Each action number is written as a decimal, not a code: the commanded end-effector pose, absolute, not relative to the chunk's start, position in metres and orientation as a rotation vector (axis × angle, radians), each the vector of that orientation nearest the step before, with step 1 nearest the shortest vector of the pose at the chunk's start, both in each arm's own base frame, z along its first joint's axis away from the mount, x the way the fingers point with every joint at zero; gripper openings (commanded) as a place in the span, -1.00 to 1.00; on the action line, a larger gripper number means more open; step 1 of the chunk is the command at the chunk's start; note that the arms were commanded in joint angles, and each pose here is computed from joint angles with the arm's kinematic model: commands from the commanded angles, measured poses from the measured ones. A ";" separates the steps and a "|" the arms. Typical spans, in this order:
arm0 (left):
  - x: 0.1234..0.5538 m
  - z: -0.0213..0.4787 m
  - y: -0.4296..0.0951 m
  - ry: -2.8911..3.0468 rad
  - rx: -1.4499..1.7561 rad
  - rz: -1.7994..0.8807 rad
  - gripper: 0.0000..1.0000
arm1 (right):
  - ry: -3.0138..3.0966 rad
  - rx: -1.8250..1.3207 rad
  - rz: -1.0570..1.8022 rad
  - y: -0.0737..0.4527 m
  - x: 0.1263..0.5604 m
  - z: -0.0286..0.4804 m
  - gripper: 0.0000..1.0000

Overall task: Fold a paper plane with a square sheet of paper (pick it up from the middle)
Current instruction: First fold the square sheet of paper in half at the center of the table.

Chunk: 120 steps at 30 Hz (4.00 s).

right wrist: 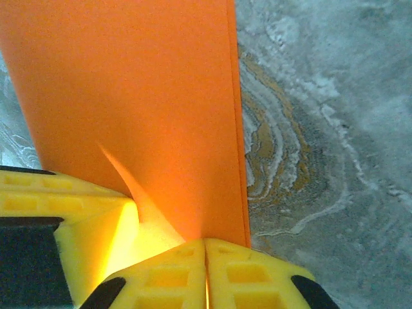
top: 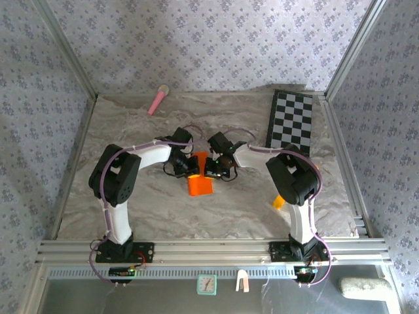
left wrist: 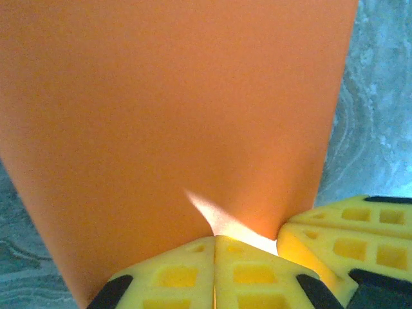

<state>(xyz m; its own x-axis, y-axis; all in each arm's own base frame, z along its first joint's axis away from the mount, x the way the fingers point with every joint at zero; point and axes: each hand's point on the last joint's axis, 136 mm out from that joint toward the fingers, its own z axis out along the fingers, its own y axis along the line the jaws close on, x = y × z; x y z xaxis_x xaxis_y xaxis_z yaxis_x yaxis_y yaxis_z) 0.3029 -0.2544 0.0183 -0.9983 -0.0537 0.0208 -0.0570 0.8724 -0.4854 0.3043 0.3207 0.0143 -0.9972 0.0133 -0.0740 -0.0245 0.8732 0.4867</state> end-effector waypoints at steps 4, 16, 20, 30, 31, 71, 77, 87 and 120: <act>0.291 -0.007 -0.201 -3.029 0.134 0.647 -0.82 | 3.220 0.121 0.210 0.241 0.257 -0.067 -0.83; 0.303 0.027 -0.173 -3.090 0.205 0.780 -0.81 | 3.226 0.109 0.200 0.237 0.254 -0.068 -0.83; 0.315 0.061 -0.211 -3.039 0.173 1.160 -0.80 | 3.226 0.105 0.204 0.238 0.255 -0.068 -0.83; 0.324 0.037 -0.264 -2.911 0.118 1.258 -0.79 | 3.235 0.082 0.195 0.238 0.253 -0.069 -0.83; 0.326 0.035 -0.263 -2.915 0.124 1.249 -0.79 | 3.236 0.083 0.195 0.237 0.253 -0.070 -0.83; 0.368 0.019 -0.233 -3.058 0.134 1.181 -0.81 | 3.246 0.070 0.164 0.229 0.252 -0.074 -0.84; 0.390 0.007 -0.190 -3.144 0.309 1.043 -0.82 | 3.252 0.072 0.156 0.226 0.249 -0.076 -0.84; 0.418 0.022 -0.169 -3.231 0.388 0.984 -0.81 | 3.251 0.068 0.161 0.227 0.250 -0.077 -0.84; 0.422 0.020 -0.168 -3.312 0.439 0.782 -0.82 | 3.258 0.086 0.155 0.224 0.245 -0.082 -0.85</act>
